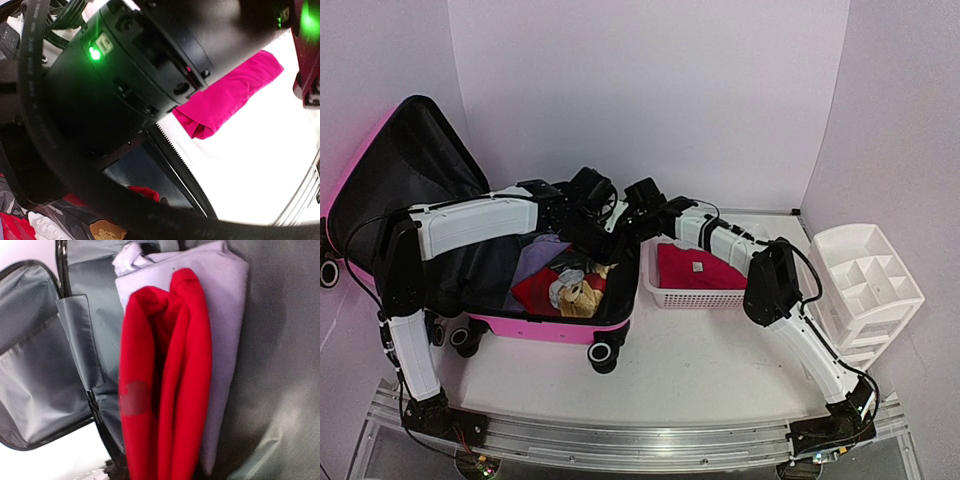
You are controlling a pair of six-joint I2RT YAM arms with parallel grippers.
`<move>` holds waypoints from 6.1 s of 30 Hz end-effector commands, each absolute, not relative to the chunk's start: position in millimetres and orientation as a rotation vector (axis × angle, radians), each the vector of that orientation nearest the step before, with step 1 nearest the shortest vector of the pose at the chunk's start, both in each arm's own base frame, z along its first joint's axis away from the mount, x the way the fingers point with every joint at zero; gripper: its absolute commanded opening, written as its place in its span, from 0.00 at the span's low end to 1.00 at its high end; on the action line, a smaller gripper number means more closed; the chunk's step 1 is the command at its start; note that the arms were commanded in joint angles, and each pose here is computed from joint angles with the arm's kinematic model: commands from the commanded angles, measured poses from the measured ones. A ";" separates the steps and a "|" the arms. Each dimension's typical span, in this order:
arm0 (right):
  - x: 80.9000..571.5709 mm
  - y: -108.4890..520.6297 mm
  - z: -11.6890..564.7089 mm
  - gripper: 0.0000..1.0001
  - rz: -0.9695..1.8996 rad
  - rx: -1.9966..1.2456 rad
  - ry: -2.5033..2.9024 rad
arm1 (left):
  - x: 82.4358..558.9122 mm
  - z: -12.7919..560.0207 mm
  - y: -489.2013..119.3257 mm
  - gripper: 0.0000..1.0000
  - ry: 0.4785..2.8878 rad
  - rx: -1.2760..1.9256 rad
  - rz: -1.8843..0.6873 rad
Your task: Open, take out, and arrange the luggage
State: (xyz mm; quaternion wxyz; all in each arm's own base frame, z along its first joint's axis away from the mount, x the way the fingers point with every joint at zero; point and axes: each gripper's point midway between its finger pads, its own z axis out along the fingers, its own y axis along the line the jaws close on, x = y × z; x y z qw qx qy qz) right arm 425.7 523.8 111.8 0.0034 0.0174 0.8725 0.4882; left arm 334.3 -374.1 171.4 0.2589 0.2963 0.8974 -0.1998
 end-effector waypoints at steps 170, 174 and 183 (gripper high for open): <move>412.2 334.1 212.1 0.73 0.984 -0.084 2.591 | 481.7 157.3 -301.6 0.00 2.466 0.502 -0.127; 431.7 356.3 209.6 0.73 1.061 -0.003 2.583 | 468.4 176.2 -301.6 0.00 2.448 0.501 -0.193; 462.5 411.0 214.0 0.87 1.248 0.142 2.548 | 436.7 195.4 -311.2 0.00 2.427 0.537 -0.341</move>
